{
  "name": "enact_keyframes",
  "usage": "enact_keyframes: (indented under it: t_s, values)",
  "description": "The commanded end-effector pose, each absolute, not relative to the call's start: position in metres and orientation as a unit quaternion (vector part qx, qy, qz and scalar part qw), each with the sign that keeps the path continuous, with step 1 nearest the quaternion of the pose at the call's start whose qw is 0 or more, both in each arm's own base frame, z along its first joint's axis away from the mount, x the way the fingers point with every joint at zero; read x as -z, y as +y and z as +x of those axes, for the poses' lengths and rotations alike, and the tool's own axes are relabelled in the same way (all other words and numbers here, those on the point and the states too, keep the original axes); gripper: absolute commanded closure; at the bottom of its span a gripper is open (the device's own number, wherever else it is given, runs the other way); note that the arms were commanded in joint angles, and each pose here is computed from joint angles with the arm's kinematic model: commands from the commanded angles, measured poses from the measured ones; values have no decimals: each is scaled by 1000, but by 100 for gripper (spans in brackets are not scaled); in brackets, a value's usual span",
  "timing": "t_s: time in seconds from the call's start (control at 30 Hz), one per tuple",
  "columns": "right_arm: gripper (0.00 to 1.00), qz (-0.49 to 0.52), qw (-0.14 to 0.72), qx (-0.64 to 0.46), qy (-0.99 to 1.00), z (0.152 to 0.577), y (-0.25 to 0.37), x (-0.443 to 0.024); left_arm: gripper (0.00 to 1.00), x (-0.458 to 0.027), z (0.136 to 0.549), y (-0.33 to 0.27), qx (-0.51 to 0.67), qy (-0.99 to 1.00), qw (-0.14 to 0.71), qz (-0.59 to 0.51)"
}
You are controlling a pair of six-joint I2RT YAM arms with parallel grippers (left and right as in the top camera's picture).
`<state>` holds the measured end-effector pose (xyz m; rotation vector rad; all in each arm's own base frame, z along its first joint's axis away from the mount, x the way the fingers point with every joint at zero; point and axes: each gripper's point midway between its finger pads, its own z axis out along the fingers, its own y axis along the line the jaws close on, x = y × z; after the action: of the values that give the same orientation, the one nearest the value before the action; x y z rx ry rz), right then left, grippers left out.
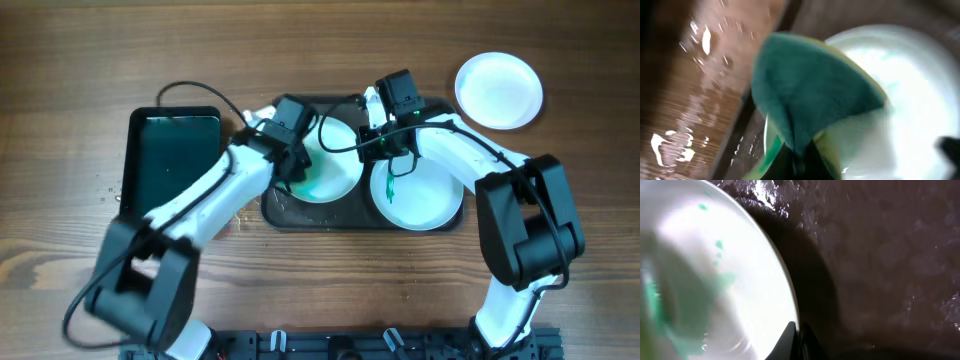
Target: Clean dirty plates on tray and stack at the side
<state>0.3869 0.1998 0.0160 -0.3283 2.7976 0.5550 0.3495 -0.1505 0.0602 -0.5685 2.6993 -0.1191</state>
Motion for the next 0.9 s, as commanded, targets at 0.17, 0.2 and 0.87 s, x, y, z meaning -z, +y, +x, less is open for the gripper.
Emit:
enact_keyframes:
  t_s: [0.17, 0.2, 0.87]
  values:
    - [96, -135, 204, -150, 958, 408, 188, -44, 96, -148, 366, -116, 128, 919, 271, -254]
    - [96, -152, 212, -146, 954, 409, 187, -48, 96, -149, 366, -107, 124, 917, 272, -264]
    - [96, -307, 403, 368, 780, 394, 144, -247, 96, -126, 343, 38, 23, 893, 213, -396]
